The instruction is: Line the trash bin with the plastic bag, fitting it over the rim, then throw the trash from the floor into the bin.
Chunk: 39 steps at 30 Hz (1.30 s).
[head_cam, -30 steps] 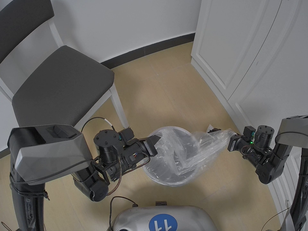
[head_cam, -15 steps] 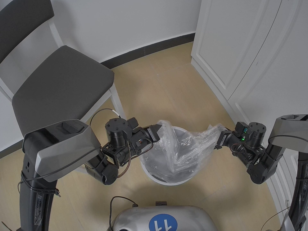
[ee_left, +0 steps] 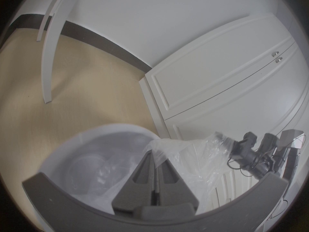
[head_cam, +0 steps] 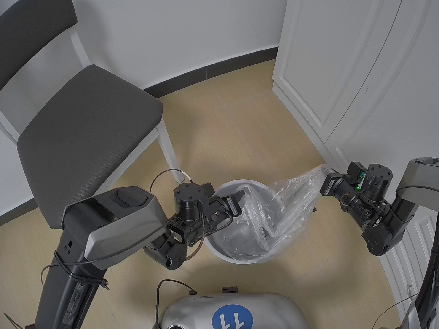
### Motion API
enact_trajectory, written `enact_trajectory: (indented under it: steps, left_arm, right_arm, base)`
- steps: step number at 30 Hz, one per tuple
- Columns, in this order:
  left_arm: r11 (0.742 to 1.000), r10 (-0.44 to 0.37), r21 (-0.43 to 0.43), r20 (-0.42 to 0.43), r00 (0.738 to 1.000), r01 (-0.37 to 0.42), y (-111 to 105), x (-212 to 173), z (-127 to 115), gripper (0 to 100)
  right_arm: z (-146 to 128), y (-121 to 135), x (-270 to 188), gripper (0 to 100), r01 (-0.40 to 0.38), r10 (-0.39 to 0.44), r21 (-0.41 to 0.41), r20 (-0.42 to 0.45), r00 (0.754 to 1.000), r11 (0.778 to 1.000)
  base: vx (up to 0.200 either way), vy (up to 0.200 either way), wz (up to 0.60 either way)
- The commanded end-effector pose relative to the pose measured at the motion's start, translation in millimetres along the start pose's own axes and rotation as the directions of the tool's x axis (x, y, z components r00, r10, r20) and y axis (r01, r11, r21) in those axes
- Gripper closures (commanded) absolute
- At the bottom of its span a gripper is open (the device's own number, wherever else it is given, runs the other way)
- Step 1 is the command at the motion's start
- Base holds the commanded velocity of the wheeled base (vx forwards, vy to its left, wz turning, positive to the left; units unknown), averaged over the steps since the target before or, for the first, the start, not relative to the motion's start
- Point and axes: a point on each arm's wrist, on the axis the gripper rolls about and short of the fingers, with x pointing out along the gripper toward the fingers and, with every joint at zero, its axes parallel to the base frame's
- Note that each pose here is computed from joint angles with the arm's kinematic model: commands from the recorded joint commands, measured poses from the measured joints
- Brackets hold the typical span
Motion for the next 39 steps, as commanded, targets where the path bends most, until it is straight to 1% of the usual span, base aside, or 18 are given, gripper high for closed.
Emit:
enact_trajectory:
  steps: [1, 4, 5, 8, 10, 12, 14, 17, 19, 20, 25, 28, 31, 32, 33, 34, 37, 39]
  left_arm:
    - [1.0, -0.001, -0.003, -0.034, 0.999, 0.001, 3, 7, -19, 100]
    - [1.0, 0.007, 0.017, -0.063, 0.998, -0.006, 3, 14, -27, 100]
    - [1.0, 0.01, 0.02, -0.065, 0.998, -0.009, 3, 14, -27, 100]
    - [0.998, 0.024, 0.051, -0.055, 0.998, -0.021, 6, 17, -26, 100]
    - [0.998, 0.033, 0.057, -0.031, 0.999, -0.031, 5, 16, -19, 100]
    - [0.997, 0.041, 0.061, 0.004, 0.999, -0.042, 5, 13, -5, 100]
    - [0.997, 0.033, 0.065, 0.049, 0.998, -0.036, -1, 10, 16, 100]
    - [0.997, 0.025, 0.071, 0.097, 0.995, -0.032, -3, 6, 38, 100]
    - [0.997, 0.025, 0.071, 0.097, 0.995, -0.032, -3, 6, 38, 100]
    - [0.997, 0.019, 0.073, 0.113, 0.993, -0.027, -5, 6, 43, 100]
    - [0.997, -0.007, 0.081, 0.148, 0.989, -0.005, -7, 4, 43, 100]
    - [0.996, 0.018, 0.079, 0.158, 0.987, -0.031, -8, -5, 40, 100]
    - [0.996, 0.024, 0.078, 0.162, 0.986, -0.037, -12, -19, 43, 100]
    - [0.996, 0.035, 0.073, 0.156, 0.987, -0.047, -12, -34, 43, 100]
    - [0.996, 0.037, 0.073, 0.153, 0.987, -0.049, -12, -35, 42, 100]
    - [0.996, 0.038, 0.073, 0.158, 0.987, -0.05, -12, -52, 42, 100]
    - [0.995, 0.061, 0.07, 0.139, 0.988, -0.072, -11, -73, 34, 100]
    - [0.994, 0.078, 0.064, 0.118, 0.99, -0.086, -15, -84, 35, 100]
  right_arm:
    - [12, 8, -8, 100, -0.026, 0.026, 0.002, 0.037, 0.999, 1.0]
    - [4, 15, -12, 100, -0.047, 0.047, 0.001, 0.002, 0.999, 0.999]
    - [3, 16, -13, 100, -0.049, 0.049, 0.001, -0.004, 0.999, 0.999]
    - [-13, 25, -14, 100, -0.073, 0.073, -0.001, -0.057, 0.996, 0.997]
    - [-22, 30, -14, 100, -0.086, 0.086, -0.002, -0.085, 0.993, 0.996]
    - [-29, 31, -13, 100, -0.088, 0.087, -0.003, -0.106, 0.991, 0.996]
    - [-37, 29, -10, 100, -0.085, 0.083, -0.006, -0.122, 0.989, 0.996]
    - [-42, 29, -7, 100, -0.082, 0.08, -0.007, -0.131, 0.988, 0.997]
    - [-42, 29, -7, 100, -0.082, 0.08, -0.007, -0.131, 0.988, 0.997]
    - [-42, 25, 1, 100, -0.063, 0.062, -0.007, -0.108, 0.992, 0.998]
    - [-33, 17, 5, 100, -0.037, 0.036, -0.005, -0.074, 0.997, 0.999]
    - [-27, 13, 4, 100, -0.026, 0.025, -0.005, -0.061, 0.998, 1.0]
    - [-25, 9, 3, 100, -0.016, 0.015, -0.005, -0.056, 0.998, 1.0]
    - [-23, 6, 2, 100, -0.007, 0.006, -0.01, -0.054, 0.999, 1.0]
    - [-23, 6, 2, 100, -0.007, 0.006, -0.011, -0.054, 0.999, 1.0]
    - [-22, 3, 0, 100, -0.003, 0.002, -0.016, -0.058, 0.998, 1.0]
    - [-23, 3, -5, 100, -0.008, 0.006, -0.018, -0.076, 0.997, 1.0]
    - [-28, 6, -11, 100, -0.027, 0.025, -0.02, -0.106, 0.994, 0.999]
  base:
    - [0.0, 0.0, 0.0]
    - [0.0, 0.0, 0.0]
    - [0.0, 0.0, 0.0]
    - [0.0, 0.0, 0.0]
    - [0.0, 0.0, 0.0]
    - [0.0, 0.0, 0.0]
    - [0.0, 0.0, 0.0]
    - [0.0, 0.0, 0.0]
    - [0.0, 0.0, 0.0]
    - [0.0, 0.0, 0.0]
    - [0.0, 0.0, 0.0]
    - [0.0, 0.0, 0.0]
    - [0.0, 0.0, 0.0]
    - [0.0, 0.0, 0.0]
    - [0.0, 0.0, 0.0]
    - [0.0, 0.0, 0.0]
    - [0.0, 0.0, 0.0]
    - [0.0, 0.0, 0.0]
